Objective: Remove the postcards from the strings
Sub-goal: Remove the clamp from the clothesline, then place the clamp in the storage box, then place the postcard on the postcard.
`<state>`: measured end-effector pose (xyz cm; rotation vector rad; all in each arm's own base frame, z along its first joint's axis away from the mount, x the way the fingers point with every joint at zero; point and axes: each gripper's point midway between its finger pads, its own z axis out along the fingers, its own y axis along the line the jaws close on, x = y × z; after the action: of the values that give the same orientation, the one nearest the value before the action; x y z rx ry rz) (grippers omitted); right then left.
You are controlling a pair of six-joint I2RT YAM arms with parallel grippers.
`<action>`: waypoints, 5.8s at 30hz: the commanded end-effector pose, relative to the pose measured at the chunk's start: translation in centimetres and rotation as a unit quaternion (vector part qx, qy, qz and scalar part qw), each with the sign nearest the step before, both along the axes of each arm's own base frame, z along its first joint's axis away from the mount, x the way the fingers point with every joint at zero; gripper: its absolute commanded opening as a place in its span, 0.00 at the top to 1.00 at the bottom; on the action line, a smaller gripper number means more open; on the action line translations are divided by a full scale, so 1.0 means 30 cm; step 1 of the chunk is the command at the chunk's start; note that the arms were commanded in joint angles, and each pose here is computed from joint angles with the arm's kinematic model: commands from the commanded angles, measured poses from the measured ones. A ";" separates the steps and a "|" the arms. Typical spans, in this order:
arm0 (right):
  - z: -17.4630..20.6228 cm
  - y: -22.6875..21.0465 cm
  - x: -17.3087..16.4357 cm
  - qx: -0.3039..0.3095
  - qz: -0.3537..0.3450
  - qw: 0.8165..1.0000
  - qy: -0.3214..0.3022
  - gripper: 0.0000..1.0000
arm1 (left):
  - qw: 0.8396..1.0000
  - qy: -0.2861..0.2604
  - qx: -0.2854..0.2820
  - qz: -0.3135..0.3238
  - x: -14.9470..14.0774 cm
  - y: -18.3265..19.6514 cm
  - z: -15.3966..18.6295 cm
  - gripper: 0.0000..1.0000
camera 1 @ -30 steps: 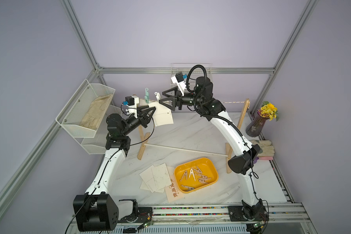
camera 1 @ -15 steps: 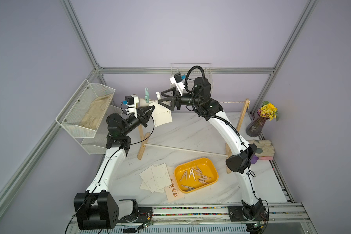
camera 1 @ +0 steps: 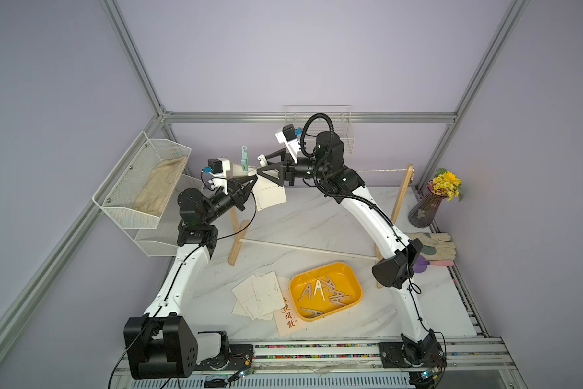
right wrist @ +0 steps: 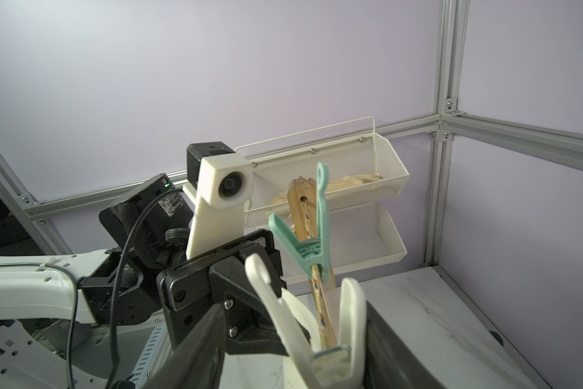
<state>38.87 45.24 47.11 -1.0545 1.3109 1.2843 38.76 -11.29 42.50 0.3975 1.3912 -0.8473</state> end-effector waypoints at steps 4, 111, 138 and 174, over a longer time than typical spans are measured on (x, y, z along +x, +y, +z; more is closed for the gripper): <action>-0.002 0.038 -0.022 0.010 0.017 1.000 -0.012 0.48 | 1.000 -0.030 -0.005 -0.003 -0.014 0.003 0.060 0.97; -0.979 -0.495 -0.504 -0.238 -0.202 0.916 0.250 0.84 | 0.744 0.630 0.101 0.200 -0.615 0.076 -0.843 0.94; -1.160 -0.499 -0.598 -0.309 -0.188 0.884 0.297 0.48 | 0.708 0.687 0.100 0.130 -0.660 -0.008 -0.982 0.95; -1.115 -0.486 -0.565 -0.300 -0.197 0.892 0.276 0.45 | 0.707 0.673 0.123 0.179 -0.587 0.036 -1.082 0.89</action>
<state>21.48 30.25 12.80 -0.7541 2.3558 0.9115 21.27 -10.44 11.00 -0.4948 2.8379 -0.5879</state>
